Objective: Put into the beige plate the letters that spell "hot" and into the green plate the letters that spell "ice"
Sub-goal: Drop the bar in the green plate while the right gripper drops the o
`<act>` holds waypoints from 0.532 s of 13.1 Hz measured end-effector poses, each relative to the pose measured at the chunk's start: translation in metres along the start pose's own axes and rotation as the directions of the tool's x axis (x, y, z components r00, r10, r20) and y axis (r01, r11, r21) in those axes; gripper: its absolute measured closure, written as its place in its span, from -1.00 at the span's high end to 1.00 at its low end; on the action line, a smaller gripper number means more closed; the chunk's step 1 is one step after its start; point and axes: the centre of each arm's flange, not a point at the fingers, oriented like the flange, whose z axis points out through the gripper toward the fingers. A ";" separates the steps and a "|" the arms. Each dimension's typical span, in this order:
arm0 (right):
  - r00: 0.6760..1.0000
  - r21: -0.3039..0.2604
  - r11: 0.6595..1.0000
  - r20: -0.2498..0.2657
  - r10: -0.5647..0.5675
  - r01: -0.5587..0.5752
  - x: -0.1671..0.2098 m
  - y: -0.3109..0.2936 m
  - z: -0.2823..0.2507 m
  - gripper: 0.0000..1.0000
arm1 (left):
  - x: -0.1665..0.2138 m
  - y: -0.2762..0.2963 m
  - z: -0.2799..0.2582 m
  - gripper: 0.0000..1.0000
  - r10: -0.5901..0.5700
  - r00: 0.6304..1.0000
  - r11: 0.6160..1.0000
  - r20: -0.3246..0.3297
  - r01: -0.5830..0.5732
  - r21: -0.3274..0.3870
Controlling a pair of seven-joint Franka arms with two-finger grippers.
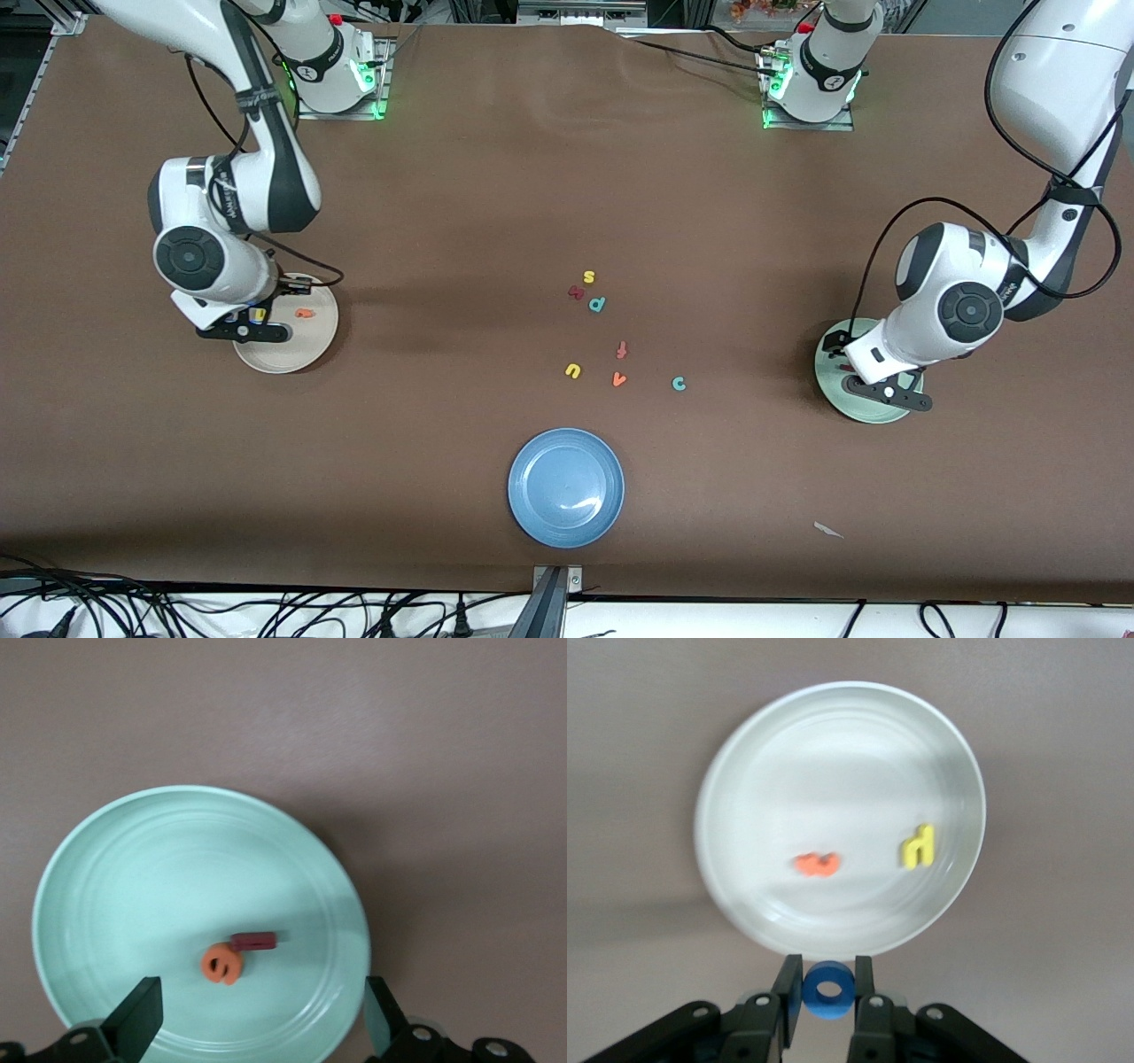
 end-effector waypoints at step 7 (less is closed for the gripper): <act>0.997 0.041 0.997 -0.045 -0.067 0.069 0.002 0.033 0.083 -0.44 | 0.014 0.103 -0.016 1.00 -0.168 0.986 0.985 -0.020 0.167 -0.035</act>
